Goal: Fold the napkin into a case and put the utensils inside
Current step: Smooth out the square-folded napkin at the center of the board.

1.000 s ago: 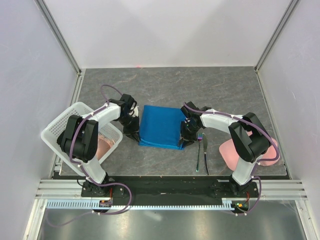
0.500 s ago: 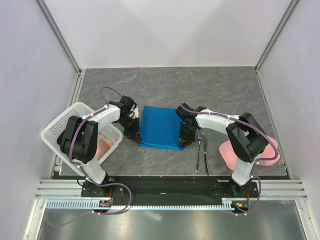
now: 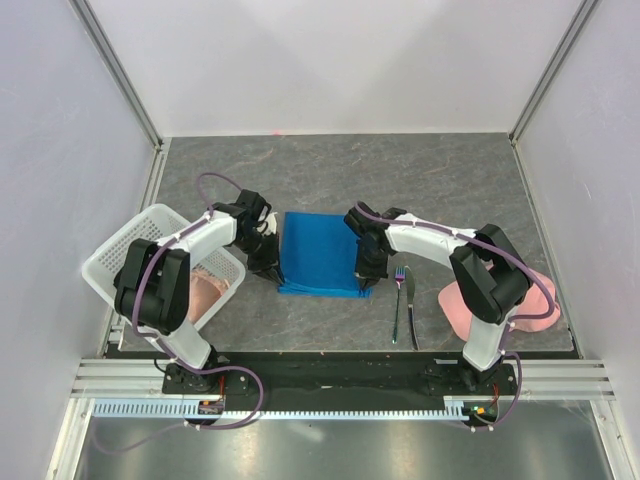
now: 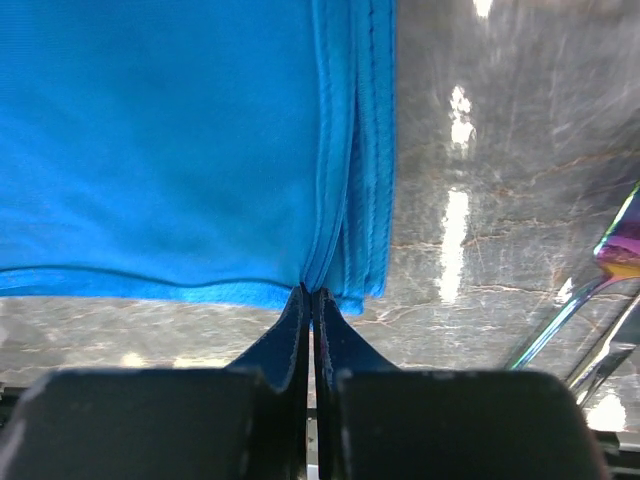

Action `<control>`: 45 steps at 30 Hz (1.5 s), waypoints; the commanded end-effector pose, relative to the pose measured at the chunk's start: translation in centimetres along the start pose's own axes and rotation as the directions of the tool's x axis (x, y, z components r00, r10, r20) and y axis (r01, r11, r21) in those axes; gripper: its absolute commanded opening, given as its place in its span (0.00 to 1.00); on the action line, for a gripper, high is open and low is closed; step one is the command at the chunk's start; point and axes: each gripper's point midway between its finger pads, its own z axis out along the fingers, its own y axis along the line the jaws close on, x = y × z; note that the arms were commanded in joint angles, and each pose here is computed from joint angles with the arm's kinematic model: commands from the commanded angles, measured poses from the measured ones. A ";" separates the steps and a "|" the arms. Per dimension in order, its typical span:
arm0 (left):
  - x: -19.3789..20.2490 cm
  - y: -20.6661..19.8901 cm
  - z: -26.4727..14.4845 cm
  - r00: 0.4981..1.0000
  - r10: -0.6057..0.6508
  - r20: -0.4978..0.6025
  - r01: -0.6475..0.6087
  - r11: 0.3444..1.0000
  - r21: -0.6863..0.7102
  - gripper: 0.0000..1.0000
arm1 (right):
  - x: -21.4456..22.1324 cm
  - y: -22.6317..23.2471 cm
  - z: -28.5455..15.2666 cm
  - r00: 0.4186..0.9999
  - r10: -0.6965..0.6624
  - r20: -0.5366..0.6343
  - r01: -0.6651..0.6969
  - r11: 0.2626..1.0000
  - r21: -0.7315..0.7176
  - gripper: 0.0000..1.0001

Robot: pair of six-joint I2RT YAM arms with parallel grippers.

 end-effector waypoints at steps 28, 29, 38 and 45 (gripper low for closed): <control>2.7 -0.8 2.7 0.984 -0.145 -0.104 0.152 0.986 0.062 0.23 | -3.6 -3.8 -0.4 0.994 -0.096 0.053 0.091 0.993 0.078 0.00; 2.9 -0.9 2.7 0.983 -0.148 -0.109 0.156 0.986 0.066 0.27 | -3.7 -3.8 -0.3 0.993 -0.103 0.053 0.099 0.992 0.078 0.00; 0.0 -3.4 -3.6 0.996 -0.078 0.052 0.076 0.996 0.042 0.48 | -5.8 -2.0 -5.3 0.970 -0.197 0.142 0.196 0.980 0.022 0.57; -3.4 -5.8 -2.3 0.994 -0.093 0.065 0.082 0.984 0.157 0.17 | -7.2 1.4 -6.5 0.951 -0.257 0.169 0.274 0.958 -0.086 0.51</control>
